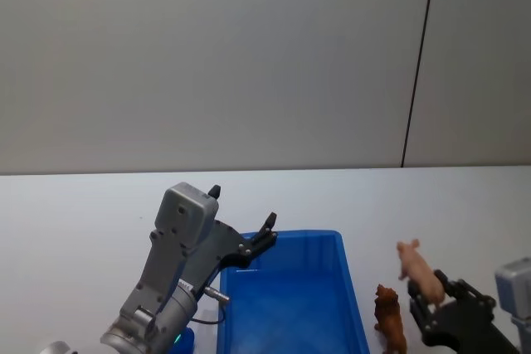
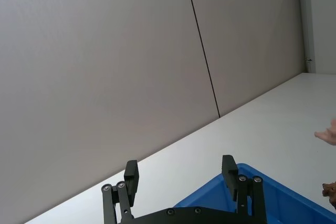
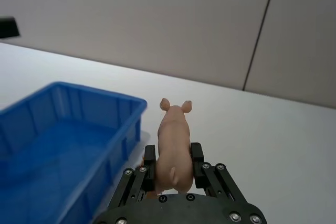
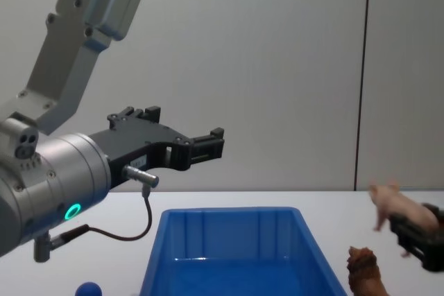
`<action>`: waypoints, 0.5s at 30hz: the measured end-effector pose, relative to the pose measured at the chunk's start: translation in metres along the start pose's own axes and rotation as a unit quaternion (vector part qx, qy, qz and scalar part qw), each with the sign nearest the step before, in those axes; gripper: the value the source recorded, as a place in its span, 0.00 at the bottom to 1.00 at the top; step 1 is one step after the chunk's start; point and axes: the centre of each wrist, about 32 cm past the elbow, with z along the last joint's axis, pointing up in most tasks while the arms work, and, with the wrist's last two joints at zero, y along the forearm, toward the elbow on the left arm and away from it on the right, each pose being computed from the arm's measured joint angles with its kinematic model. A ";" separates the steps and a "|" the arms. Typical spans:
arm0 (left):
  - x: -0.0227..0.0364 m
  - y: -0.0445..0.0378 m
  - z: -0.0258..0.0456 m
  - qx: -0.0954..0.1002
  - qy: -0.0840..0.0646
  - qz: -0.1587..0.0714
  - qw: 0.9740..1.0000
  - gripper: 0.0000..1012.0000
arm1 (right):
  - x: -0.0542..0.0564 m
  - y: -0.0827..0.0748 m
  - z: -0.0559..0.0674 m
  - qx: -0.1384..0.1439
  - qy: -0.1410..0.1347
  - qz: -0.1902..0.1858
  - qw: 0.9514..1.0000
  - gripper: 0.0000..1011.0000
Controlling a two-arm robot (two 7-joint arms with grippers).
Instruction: Pick up the two dolls from the table and place them into the box.
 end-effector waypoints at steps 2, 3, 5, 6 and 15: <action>0.0000 0.0000 0.0000 0.000 0.000 0.000 1.000 0.99 | -0.001 0.003 0.005 0.011 0.000 0.013 1.000 0.38; 0.0000 0.0000 0.0000 0.000 0.000 0.000 1.000 0.99 | -0.002 0.004 0.008 0.017 0.000 0.022 1.000 0.38; 0.0000 0.0000 0.0000 0.000 0.000 0.000 1.000 0.99 | -0.003 0.007 0.011 0.024 0.000 0.032 0.999 0.38; 0.0000 0.0000 0.0000 0.000 0.000 0.000 1.000 0.99 | -0.004 0.008 0.012 0.027 0.001 0.037 0.999 0.38; 0.0000 0.0000 0.0000 0.000 0.000 0.000 1.000 0.99 | -0.015 0.026 0.026 0.053 0.007 0.100 0.994 0.38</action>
